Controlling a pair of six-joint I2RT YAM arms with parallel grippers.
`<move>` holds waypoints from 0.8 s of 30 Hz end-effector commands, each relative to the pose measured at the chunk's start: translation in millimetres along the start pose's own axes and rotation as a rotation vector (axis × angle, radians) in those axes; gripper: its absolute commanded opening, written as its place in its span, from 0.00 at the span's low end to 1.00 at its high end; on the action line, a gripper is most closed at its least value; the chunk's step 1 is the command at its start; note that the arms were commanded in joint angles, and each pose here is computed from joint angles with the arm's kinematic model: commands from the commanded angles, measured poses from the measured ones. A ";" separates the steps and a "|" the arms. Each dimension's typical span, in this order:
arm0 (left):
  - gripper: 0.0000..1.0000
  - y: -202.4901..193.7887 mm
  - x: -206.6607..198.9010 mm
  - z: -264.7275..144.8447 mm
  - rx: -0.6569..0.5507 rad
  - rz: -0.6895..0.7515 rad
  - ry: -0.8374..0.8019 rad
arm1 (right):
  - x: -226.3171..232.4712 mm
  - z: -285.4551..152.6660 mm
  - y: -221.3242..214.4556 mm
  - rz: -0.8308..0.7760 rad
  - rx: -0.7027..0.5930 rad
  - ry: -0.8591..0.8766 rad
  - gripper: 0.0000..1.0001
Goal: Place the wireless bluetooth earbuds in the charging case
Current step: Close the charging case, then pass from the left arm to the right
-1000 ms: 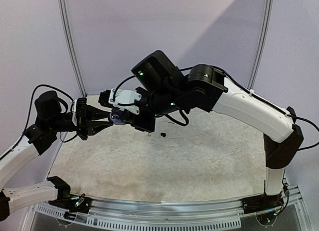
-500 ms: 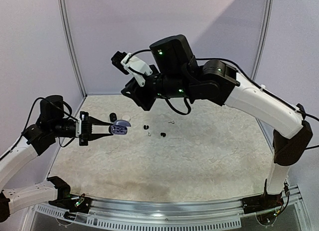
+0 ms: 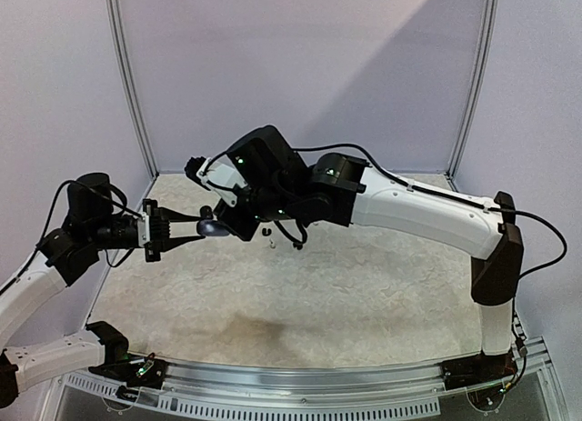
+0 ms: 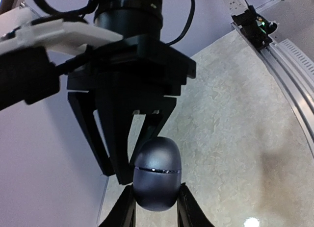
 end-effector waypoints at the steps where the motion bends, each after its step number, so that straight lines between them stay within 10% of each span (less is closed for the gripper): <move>1: 0.00 1.7 18.9 2.8 0.009 -0.078 0.096 | 10.5 -28.0 1.2 -0.013 -0.014 0.023 0.21; 7: 0.00 5.4 27.7 4.2 -0.039 -0.339 0.120 | -19.1 -61.4 6.3 0.037 -0.023 -0.118 0.38; 12: 0.00 41.2 55.5 -0.7 -0.275 -0.658 0.131 | -28.0 -83.3 9.8 0.132 -0.122 0.018 0.98; 24: 0.00 82.8 75.0 -11.6 -0.495 -0.815 0.057 | -31.1 -109.5 54.8 0.174 -0.479 0.246 0.93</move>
Point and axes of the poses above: each gripper's point midway between its finger pads, its own z axis out along the fingers, its own x axis along the line the jaws close on, y = z × x, the point moved 5 cm from there along -z, back along the fingers, and after that the axes turned 1 degree about -z, right-handed, at the moved point
